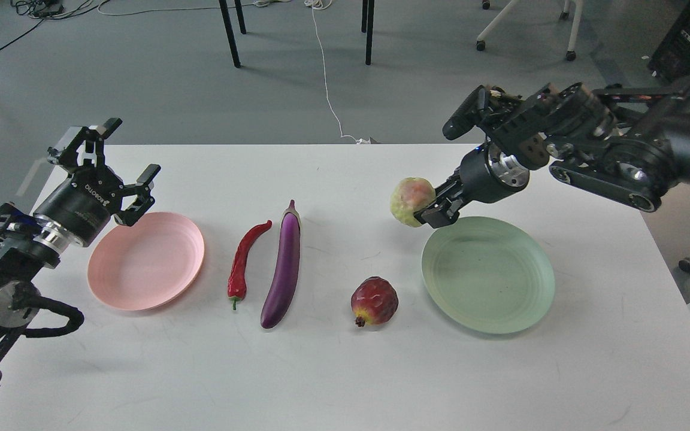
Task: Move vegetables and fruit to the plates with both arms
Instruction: 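Place the peach on the green plate and open the right gripper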
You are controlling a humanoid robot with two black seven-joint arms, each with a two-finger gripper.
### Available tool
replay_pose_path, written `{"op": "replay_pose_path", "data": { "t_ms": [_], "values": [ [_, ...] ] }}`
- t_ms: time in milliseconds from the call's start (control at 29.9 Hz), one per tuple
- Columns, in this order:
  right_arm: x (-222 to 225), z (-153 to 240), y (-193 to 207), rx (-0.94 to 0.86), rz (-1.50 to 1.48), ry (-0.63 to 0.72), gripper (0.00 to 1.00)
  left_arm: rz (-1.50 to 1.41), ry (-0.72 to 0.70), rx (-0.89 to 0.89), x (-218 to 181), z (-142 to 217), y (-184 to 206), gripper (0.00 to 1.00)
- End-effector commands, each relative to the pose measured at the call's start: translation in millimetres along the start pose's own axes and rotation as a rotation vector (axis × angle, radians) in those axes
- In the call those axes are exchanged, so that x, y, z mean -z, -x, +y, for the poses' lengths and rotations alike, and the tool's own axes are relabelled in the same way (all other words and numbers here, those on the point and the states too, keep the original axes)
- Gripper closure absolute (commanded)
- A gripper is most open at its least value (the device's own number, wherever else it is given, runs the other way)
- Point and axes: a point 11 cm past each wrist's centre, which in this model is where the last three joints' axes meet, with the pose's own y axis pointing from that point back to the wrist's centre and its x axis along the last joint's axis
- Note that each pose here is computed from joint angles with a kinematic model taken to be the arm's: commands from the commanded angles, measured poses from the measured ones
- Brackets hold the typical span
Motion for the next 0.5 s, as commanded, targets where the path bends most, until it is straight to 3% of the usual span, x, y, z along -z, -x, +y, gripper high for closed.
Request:
{"op": "replay_pose_path", "data": {
  "t_ms": [0, 167, 401, 468],
  "values": [
    [-21, 25, 43, 0.028, -0.044, 0.043, 0.49, 0.002, 0.002, 0.008, 0, -1, 3, 0.02],
    [-37, 24, 90, 0.086, -0.107, 0.073, 0.49, 0.005, 0.005, 0.025, -1, -3, 8, 0.02],
    [-49, 15, 105, 0.102, -0.146, 0.101, 0.46, 0.001, 0.005, 0.025, -2, -3, 7, 0.02],
    [-48, 8, 104, 0.108, -0.144, 0.097, 0.4, -0.002, 0.006, 0.023, -4, -2, 6, 0.02]
  ]
}}
